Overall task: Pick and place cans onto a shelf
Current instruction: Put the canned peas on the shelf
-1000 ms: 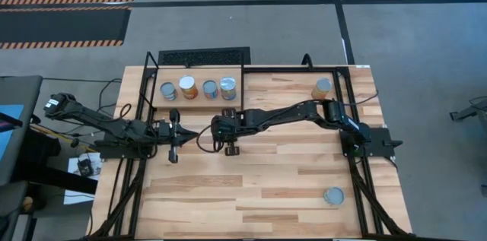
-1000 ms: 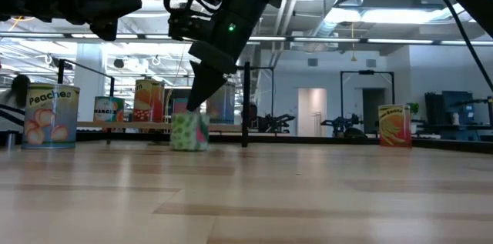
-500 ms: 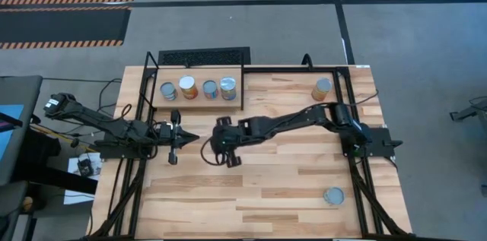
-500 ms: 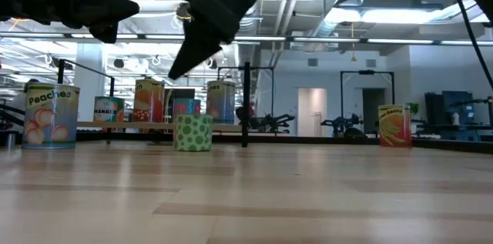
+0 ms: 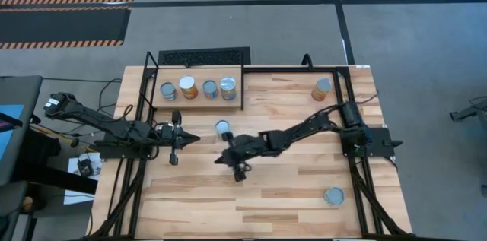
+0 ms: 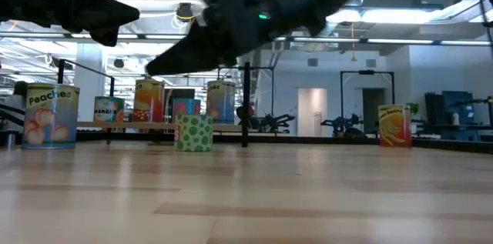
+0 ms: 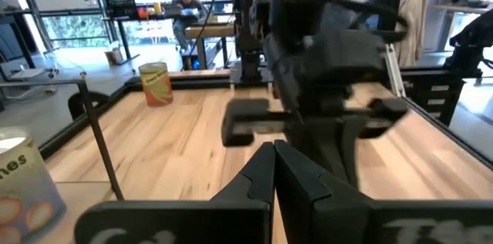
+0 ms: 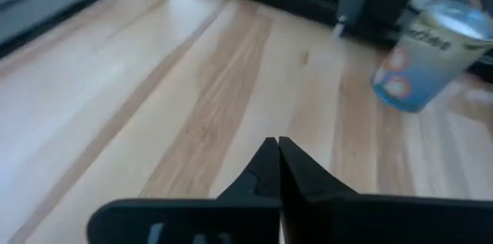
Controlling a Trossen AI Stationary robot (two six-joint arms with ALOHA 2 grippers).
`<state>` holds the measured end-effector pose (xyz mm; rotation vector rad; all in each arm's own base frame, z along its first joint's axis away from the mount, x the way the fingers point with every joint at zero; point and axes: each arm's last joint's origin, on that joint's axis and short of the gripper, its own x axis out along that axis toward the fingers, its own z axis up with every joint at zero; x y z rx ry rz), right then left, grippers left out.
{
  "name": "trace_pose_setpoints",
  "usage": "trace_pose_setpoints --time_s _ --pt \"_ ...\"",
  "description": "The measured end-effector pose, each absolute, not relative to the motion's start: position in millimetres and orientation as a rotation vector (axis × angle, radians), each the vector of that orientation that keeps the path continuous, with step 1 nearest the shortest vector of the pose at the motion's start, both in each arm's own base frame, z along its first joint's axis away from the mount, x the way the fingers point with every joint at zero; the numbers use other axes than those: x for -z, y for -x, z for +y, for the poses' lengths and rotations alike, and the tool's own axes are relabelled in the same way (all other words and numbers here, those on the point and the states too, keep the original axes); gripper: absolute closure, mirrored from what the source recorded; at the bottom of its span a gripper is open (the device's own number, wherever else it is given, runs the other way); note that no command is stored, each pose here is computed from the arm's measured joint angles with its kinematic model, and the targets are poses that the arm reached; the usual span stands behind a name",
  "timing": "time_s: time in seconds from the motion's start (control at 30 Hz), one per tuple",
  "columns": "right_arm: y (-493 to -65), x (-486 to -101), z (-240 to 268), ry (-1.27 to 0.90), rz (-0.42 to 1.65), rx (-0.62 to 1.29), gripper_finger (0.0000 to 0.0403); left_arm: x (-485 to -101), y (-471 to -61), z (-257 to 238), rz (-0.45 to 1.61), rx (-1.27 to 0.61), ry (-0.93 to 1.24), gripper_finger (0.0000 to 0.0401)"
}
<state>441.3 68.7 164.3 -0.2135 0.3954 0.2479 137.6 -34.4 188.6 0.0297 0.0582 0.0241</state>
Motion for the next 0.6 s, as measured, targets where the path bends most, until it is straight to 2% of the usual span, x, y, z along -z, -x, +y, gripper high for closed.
trace_pose_setpoints --time_s 0.3,0.47,0.6 --pt "-357.8 -161.9 45.7 0.090 0.142 -0.120 0.0397 -189.0 -149.4 -37.9 0.112 -0.034 -0.027 0.0401" --pt "-306.8 -157.2 36.9 0.092 0.112 0.018 0.0397 -189.9 -159.6 -40.8 0.155 -0.051 -0.044 0.0401" --pt "-275.2 -153.7 33.3 0.074 0.046 0.036 0.0393 -185.8 -168.0 -42.8 0.206 -0.069 -0.060 0.0401"
